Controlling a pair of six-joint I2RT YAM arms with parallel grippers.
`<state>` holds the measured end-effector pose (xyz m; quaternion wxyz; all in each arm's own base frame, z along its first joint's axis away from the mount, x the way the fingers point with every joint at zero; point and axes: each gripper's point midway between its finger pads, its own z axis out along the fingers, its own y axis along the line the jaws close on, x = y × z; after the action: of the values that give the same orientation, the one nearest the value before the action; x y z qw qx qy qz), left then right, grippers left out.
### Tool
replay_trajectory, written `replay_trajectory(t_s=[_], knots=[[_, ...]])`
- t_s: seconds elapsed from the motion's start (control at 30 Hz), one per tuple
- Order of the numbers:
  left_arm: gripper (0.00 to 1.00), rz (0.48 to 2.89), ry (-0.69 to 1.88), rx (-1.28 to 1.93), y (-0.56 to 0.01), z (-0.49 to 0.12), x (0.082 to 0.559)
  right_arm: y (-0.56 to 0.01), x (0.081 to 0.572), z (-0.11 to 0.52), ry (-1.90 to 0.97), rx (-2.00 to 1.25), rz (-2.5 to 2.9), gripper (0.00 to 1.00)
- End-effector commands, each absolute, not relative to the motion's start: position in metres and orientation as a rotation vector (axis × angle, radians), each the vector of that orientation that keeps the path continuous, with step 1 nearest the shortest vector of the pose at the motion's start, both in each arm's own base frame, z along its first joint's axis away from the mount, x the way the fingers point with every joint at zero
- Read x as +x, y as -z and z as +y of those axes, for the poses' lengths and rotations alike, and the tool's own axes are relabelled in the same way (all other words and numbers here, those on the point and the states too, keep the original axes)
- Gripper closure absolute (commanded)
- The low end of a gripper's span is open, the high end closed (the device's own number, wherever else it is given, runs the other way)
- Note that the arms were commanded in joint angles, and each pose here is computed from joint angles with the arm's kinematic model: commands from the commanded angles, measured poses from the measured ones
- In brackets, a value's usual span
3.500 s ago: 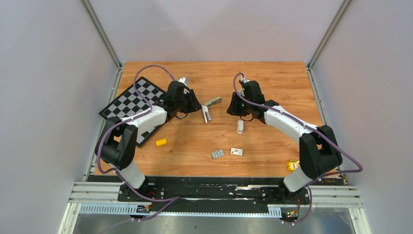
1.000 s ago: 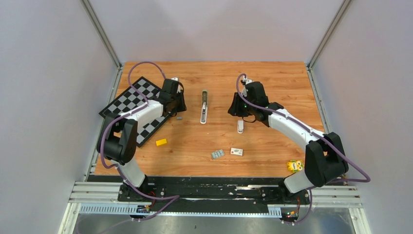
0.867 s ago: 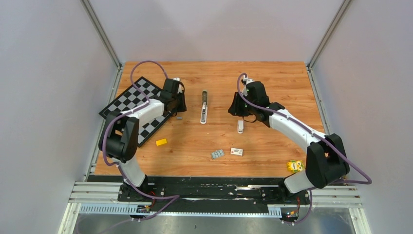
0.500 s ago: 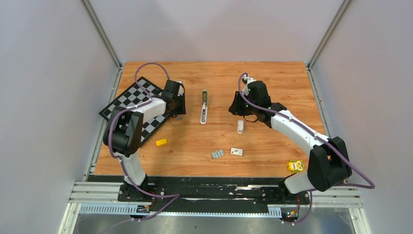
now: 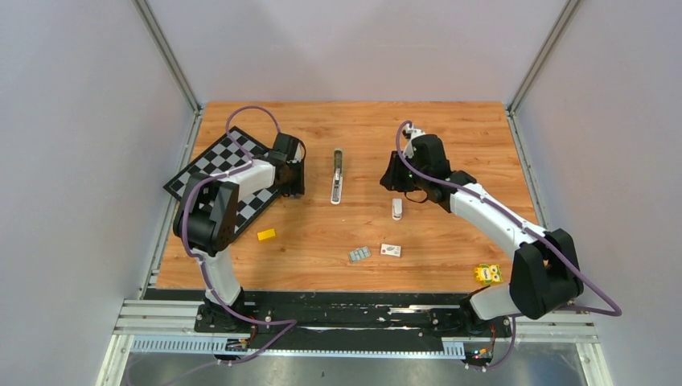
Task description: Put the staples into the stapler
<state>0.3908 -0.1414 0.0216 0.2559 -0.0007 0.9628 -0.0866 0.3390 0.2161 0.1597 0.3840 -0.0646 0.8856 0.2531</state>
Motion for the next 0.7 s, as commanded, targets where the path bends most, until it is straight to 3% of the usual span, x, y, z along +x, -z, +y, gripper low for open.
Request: replay_trajectory(t_s=[0.0,0.67], knots=[[0.66,2.652,0.172,0.0,-0.025,-0.128,0.382,-0.16,0.336,0.205,-0.619,-0.163,2.261,0.64],[0.66,2.71,0.268,0.083,-0.031,-0.133,0.345,-0.157,0.332,0.206,-0.636,-0.162,2.264,0.64]])
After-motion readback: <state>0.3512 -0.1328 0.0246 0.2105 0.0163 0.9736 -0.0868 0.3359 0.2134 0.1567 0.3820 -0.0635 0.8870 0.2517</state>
